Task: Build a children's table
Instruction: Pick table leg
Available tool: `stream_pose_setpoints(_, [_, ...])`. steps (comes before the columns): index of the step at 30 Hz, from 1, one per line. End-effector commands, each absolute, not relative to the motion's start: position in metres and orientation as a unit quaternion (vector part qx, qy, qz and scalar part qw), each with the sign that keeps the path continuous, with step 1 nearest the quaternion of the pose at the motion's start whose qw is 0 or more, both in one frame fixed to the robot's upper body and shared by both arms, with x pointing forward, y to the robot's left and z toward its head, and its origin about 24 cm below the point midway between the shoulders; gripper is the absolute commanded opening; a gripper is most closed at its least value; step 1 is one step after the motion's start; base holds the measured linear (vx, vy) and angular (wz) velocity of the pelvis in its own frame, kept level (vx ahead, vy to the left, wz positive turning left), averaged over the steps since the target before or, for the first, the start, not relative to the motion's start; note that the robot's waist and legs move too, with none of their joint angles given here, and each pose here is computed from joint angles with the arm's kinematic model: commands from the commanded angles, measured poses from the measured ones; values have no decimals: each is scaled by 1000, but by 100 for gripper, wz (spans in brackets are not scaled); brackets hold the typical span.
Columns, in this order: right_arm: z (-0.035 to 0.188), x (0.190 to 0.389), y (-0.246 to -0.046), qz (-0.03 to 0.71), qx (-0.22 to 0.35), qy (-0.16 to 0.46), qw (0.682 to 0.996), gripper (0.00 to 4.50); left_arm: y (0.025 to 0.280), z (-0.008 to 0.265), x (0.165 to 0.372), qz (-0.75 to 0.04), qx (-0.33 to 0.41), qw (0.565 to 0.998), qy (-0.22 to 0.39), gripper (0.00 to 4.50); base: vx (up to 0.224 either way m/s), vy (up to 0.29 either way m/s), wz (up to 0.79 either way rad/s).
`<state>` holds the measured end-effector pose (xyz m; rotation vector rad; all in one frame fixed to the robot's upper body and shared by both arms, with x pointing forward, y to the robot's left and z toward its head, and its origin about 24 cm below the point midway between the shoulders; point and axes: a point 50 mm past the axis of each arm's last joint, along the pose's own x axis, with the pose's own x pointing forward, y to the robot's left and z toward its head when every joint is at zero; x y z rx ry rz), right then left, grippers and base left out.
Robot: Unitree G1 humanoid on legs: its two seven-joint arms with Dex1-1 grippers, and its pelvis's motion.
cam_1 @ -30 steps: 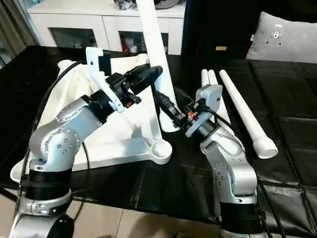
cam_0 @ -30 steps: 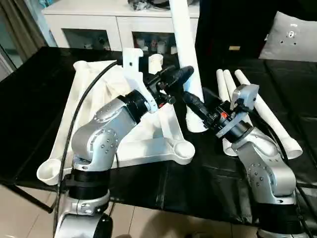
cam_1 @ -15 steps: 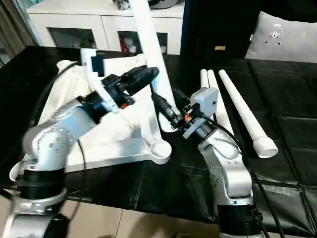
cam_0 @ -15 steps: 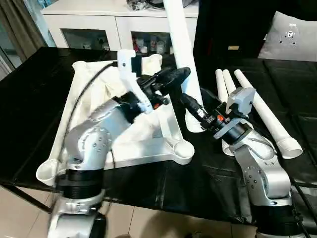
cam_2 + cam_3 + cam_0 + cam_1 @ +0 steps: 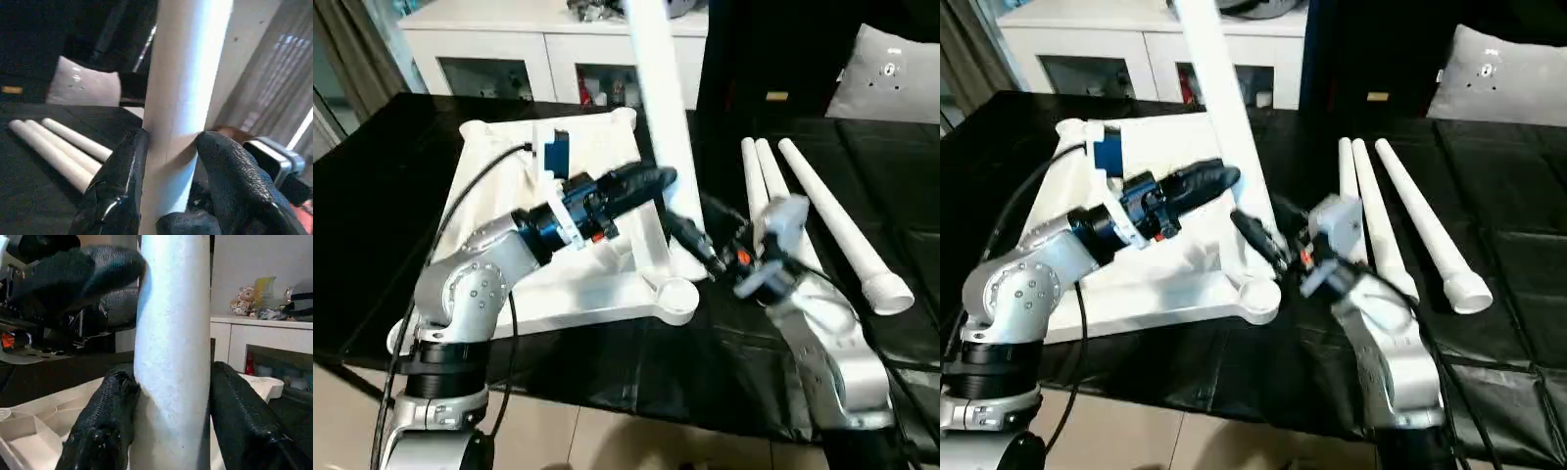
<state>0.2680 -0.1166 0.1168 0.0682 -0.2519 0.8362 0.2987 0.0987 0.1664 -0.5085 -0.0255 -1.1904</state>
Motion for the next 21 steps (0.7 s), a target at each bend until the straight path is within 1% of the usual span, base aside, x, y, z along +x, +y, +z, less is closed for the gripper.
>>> stream_pose_setpoints(1, [118, 263, -101, 445, 23, -127, 886, 187, 88, 171, 291, -603, -240, 761, -12, 236, 0, 0, 0])
stream_pose_setpoints(3, [119, 263, -101, 445, 22, -128, 886, 187, 87, 170, 291, -605, -238, 760, -9, 236, 0, 0, 0])
stream_pose_setpoints(5, [119, 263, -99, 447, 14, -133, 885, 186, 87, 165, 295, -595, -217, 774, -6, 236, 0, 0, 0])
stream_pose_setpoints(10, [113, 262, -101, 453, -18, -127, 882, 185, 92, 155, 295, -617, -130, 776, -2, 236, 0, 0, 0])
stream_pose_setpoints(13, [108, 261, -105, 454, -39, -120, 882, 185, 96, 153, 299, -607, -108, 787, -1, 236, 0, 0, 0])
stream_pose_setpoints(15, [105, 261, -106, 453, -42, -116, 883, 185, 98, 152, 301, -603, -91, 793, -4, 236, 0, 0, 0])
stream_pose_setpoints(16, [104, 261, -107, 450, -47, -115, 884, 185, 99, 151, 302, -599, -86, 796, -2, 243, 0, 0, 0])
stream_pose_setpoints(18, [102, 261, -108, 448, -55, -113, 885, 185, 100, 151, 302, -599, -82, 797, -5, 275, 0, 0, 0])
stream_pose_setpoints(21, [100, 261, -108, 447, -64, -114, 885, 185, 100, 149, 302, -596, -59, 801, -11, 287, 0, 0, 0])
